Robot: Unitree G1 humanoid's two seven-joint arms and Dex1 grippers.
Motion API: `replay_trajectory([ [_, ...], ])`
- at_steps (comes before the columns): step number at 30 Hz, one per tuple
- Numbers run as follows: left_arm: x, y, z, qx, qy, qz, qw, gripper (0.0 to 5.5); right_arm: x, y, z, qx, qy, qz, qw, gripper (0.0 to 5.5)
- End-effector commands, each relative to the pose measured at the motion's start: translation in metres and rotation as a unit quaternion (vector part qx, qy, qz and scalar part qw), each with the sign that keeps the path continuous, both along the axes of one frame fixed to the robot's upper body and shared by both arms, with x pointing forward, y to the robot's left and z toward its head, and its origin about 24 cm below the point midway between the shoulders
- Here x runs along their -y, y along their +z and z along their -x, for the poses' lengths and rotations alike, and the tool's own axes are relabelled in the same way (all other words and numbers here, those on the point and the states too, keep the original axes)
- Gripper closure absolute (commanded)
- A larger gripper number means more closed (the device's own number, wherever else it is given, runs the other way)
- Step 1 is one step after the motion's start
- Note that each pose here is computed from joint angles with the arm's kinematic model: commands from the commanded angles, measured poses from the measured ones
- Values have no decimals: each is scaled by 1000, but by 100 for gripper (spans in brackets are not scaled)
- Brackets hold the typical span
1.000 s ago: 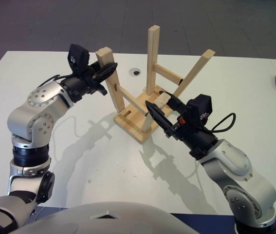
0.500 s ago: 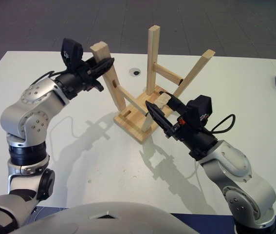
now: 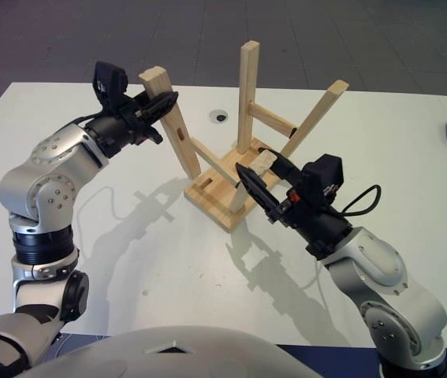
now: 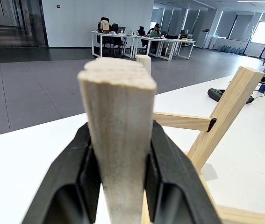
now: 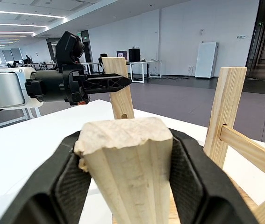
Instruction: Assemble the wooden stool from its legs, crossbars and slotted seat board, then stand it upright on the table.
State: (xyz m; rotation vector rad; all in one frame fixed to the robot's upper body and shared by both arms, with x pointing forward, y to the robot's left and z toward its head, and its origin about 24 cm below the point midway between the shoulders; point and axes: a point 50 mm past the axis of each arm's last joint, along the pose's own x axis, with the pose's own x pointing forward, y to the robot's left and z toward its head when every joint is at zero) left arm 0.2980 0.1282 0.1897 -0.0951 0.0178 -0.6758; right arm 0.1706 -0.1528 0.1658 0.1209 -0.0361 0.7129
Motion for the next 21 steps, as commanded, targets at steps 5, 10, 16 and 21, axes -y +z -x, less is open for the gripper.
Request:
replay_trajectory([
  [5, 7, 3, 5, -7, -20, 15, 1000, 446, -3, -19, 3, -63, 17, 9, 998, 323],
  [10, 8, -3, 6, -27, -20, 20, 999, 446, -3, -19, 3, -63, 17, 9, 998, 323],
  [16, 9, -8, 9, -21, -24, -6, 999, 446, -3, -19, 3, -62, 17, 9, 998, 324],
  [21, 10, -12, 10, -29, -28, -2, 999, 446, -3, -19, 3, -63, 18, 12, 998, 324],
])
